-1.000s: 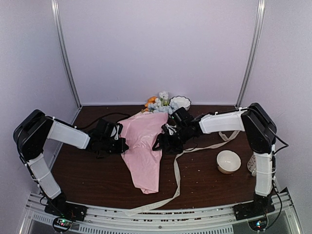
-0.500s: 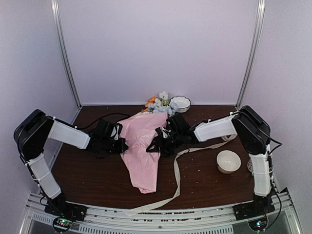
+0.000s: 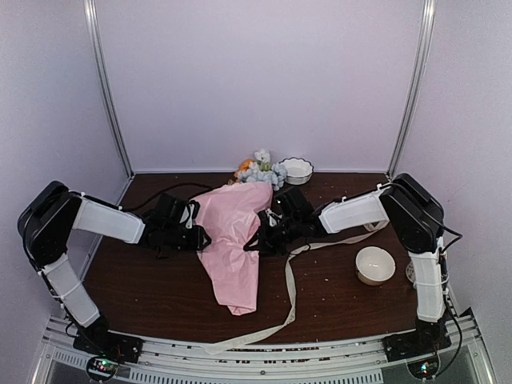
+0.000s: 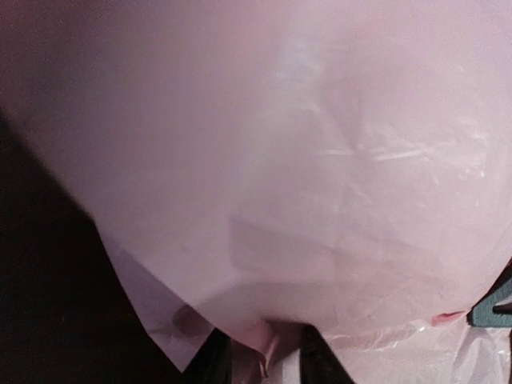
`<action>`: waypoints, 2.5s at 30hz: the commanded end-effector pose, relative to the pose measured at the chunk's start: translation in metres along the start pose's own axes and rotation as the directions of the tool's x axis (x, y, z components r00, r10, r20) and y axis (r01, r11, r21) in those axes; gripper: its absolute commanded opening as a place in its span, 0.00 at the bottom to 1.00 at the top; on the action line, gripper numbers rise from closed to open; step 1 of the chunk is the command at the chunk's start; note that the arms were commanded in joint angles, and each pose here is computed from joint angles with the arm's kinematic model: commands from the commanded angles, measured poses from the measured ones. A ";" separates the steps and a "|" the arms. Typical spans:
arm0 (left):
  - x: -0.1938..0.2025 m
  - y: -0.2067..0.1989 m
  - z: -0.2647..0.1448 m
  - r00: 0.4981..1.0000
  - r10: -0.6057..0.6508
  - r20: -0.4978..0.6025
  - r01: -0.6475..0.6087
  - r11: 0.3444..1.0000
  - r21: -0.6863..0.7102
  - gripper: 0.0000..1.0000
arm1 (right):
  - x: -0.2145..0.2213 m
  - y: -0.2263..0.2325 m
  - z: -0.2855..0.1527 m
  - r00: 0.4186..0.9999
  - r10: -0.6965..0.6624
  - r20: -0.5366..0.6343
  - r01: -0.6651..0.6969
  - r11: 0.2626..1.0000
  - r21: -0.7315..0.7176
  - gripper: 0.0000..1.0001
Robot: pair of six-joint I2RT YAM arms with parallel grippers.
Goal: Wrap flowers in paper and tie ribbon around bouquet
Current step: Pick up the folded bouquet from the center of the board, then pick up the left side of the ribbon at the center of the board.
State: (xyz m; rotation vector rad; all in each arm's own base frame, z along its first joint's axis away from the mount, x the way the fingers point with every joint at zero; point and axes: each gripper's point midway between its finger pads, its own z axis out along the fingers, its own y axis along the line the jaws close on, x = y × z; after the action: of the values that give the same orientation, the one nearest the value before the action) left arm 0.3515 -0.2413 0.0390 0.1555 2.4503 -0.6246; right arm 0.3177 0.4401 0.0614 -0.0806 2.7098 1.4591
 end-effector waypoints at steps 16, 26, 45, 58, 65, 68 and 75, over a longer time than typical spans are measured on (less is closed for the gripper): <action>0.154 -0.275 -0.087 0.263 0.964 0.042 -0.938 0.246 0.244 0.57 | -0.011 0.007 -0.001 0.993 -0.115 0.037 0.114 0.993 0.027 0.00; 0.200 -0.273 -0.037 0.067 0.990 -0.127 -0.931 0.107 0.350 0.67 | -0.017 -0.008 -0.009 0.974 -0.222 0.038 0.214 0.965 0.152 0.00; 0.211 -0.256 -0.015 0.192 0.946 -0.261 -0.874 0.286 0.392 0.00 | -0.019 -0.002 -0.015 0.965 -0.258 0.041 0.248 0.954 0.166 0.00; 0.192 -0.161 -0.074 0.549 0.747 -0.375 -0.733 0.646 0.212 0.00 | -0.022 0.030 -0.040 0.975 -0.206 0.086 0.199 0.977 0.079 0.00; 0.176 -0.122 -0.090 0.596 0.671 -0.440 -0.673 0.717 0.182 0.00 | -0.036 0.040 -0.049 0.983 -0.157 0.092 0.157 0.988 0.005 0.00; 0.178 -0.088 -0.092 0.581 0.619 -0.529 -0.660 0.739 0.139 0.00 | -0.043 0.044 -0.055 0.983 -0.157 0.096 0.158 0.987 -0.003 0.00; 0.155 -0.015 -0.078 0.710 0.381 -0.592 -0.542 0.832 -0.114 0.00 | -0.044 0.037 -0.061 0.987 -0.138 0.087 0.139 0.990 -0.007 0.00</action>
State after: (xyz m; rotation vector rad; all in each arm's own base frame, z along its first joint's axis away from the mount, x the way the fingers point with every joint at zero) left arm 0.1570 -0.2485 0.0158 1.1592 2.7542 -0.0499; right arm 0.3463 0.4030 0.0827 -0.1265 2.7130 1.3201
